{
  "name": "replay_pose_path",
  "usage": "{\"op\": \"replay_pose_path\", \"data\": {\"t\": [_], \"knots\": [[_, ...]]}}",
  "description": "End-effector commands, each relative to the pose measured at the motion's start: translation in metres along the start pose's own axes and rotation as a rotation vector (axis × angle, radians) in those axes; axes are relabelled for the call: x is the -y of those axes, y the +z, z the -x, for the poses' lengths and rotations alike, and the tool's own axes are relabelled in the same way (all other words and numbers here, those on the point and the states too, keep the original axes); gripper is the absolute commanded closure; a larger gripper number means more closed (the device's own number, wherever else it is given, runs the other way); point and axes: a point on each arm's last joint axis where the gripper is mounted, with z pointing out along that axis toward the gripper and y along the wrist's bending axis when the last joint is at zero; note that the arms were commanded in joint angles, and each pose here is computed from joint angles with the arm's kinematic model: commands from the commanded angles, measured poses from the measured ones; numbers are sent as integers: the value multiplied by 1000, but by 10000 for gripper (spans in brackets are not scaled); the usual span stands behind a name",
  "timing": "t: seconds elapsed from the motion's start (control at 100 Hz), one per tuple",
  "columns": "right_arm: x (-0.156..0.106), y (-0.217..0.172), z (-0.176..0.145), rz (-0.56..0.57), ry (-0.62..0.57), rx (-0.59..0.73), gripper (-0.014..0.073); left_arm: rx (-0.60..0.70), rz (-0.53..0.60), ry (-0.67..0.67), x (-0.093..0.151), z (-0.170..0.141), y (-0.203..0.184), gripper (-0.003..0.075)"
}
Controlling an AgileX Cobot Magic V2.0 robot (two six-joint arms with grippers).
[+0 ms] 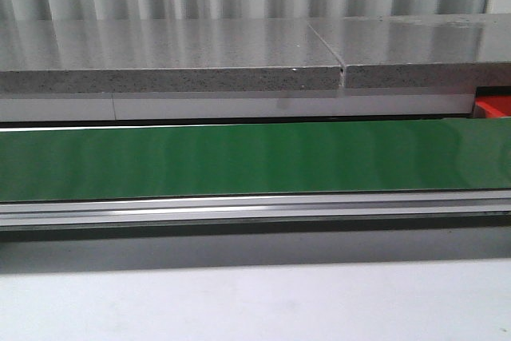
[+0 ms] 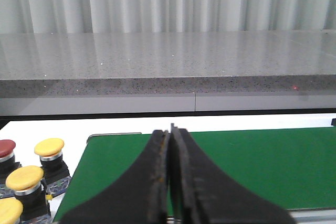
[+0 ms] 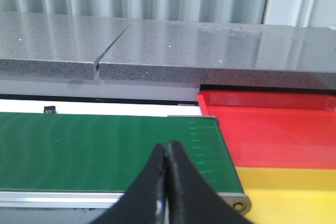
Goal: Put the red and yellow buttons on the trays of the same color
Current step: 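Move the left gripper over the yellow push-button nearest the belt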
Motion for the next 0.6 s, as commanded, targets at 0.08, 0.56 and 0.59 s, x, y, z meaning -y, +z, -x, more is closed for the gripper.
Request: {"op": "replay_pose_path", "data": {"t": [0.08, 0.56, 0.59], "knots": [[-1, -2, 10, 3, -18, 98, 664, 64, -1, -6, -1, -7, -1, 740], [-1, -2, 10, 3, -18, 98, 664, 113, -10, -14, 3, 47, -8, 740], [-1, -2, 10, 3, -18, 98, 664, 107, -11, -14, 4, 58, -9, 740]]}}
